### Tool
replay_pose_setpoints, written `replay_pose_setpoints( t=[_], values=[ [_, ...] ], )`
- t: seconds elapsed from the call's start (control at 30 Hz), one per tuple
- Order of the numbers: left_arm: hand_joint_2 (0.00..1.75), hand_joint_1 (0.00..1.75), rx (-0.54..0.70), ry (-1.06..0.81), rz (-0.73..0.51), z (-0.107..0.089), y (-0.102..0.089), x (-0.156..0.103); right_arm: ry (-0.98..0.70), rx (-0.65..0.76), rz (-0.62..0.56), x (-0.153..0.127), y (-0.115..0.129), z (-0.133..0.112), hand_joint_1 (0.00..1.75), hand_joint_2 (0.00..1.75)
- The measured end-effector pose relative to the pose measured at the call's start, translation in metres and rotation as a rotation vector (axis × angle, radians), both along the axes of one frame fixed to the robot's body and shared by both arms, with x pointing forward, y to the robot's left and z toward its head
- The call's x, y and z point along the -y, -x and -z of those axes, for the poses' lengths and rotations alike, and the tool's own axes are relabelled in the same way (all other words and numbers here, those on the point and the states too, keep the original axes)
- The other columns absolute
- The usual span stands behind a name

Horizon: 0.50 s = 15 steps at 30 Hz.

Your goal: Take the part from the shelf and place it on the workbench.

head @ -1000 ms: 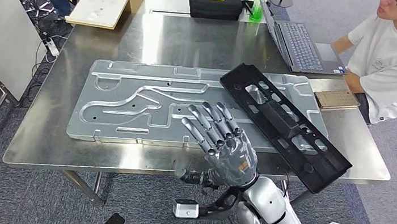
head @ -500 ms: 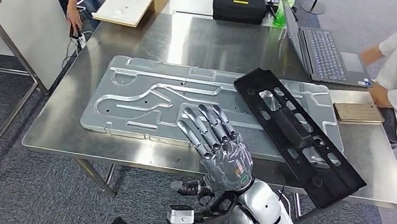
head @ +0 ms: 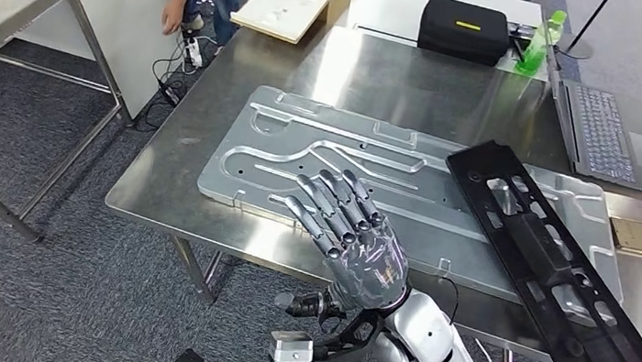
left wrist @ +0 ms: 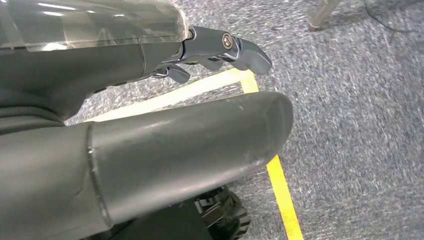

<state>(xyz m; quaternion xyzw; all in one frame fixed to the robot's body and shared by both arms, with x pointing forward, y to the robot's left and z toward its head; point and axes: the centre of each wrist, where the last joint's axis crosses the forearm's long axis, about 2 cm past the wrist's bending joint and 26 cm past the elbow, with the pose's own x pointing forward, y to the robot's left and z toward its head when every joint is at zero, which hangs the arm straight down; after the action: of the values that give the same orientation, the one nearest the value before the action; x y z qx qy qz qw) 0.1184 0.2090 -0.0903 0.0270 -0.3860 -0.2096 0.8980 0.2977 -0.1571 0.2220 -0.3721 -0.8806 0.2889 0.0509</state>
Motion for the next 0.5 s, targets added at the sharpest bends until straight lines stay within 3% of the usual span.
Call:
replay_pose_setpoints(
  t=[0.5],
  values=[
    [0.0, 0.0, 0.005, 0.006, -0.006, -0.0006, -0.0007, 0.0024, 0.002, 0.02, 0.011, 0.0011, -0.0021, -0.0051, 0.0, 0.0]
  ],
)
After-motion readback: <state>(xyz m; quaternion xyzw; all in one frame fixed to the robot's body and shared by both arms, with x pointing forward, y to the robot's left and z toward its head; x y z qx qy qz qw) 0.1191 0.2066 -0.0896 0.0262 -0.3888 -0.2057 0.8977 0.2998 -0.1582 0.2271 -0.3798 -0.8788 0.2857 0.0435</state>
